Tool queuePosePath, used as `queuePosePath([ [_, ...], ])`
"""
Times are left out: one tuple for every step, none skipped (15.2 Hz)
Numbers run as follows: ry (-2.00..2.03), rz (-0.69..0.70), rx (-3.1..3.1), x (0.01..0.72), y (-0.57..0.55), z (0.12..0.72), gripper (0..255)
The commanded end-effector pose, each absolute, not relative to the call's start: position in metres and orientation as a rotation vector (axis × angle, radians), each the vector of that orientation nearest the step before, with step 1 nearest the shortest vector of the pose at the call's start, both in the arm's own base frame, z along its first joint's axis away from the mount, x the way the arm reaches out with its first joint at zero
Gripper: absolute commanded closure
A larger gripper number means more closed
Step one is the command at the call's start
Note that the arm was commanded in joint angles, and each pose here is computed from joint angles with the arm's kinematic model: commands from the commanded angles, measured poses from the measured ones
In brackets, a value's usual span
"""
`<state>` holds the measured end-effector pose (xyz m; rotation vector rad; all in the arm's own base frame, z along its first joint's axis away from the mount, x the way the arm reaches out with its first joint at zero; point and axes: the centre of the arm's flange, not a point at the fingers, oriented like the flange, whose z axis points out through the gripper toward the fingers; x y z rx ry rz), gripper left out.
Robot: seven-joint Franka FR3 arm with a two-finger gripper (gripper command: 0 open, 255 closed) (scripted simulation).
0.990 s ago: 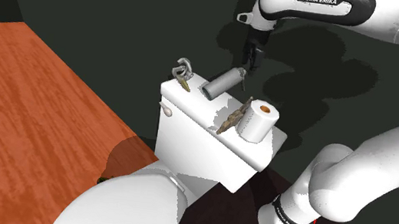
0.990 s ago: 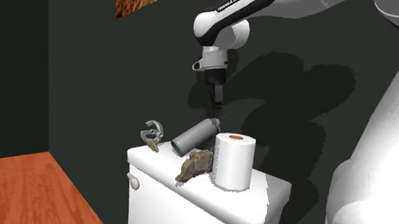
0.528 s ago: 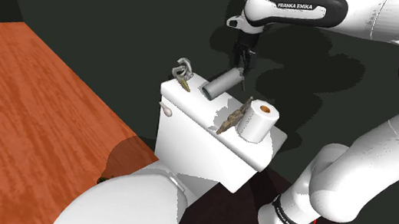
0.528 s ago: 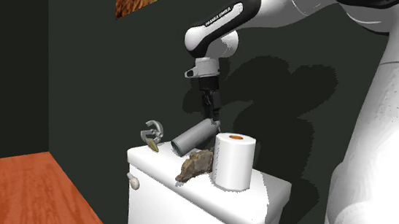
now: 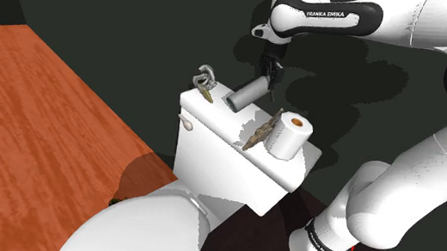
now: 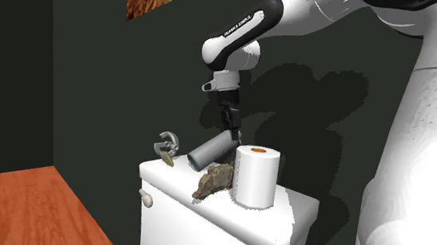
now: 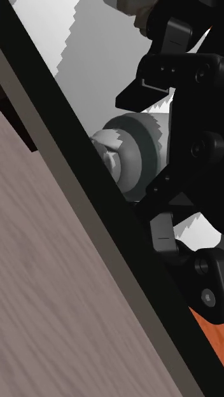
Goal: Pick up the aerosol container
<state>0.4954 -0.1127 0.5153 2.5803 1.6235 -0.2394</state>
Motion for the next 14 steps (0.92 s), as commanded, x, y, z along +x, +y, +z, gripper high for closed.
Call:
queuePosePath([
  [1.618,-0.249,2.586,0.495,-0.115,0.512,255],
  [1.618,-0.248,2.586,0.496,-0.115,0.511,255],
  [1.618,-0.248,2.586,0.497,-0.115,0.511,255],
  [1.618,-0.248,2.586,0.497,-0.115,0.512,255],
  [1.618,-0.248,2.586,0.497,-0.115,0.512,255],
  [1.618,-0.248,2.586,0.497,-0.115,0.511,255],
  [1.618,-0.249,2.586,0.495,-0.115,0.513,255],
  [1.618,-0.249,2.586,0.495,-0.115,0.518,255],
  [1.618,-0.249,2.586,0.495,-0.115,0.524,255],
  [1.618,-0.249,2.586,0.495,-0.115,0.529,255],
  [1.618,-0.249,2.586,0.495,-0.115,0.534,255],
  [1.618,-0.249,2.586,0.495,-0.115,0.540,255],
  [1.618,-0.249,2.586,0.495,-0.115,0.545,255],
  [1.618,-0.249,2.586,0.495,-0.115,0.550,255],
])
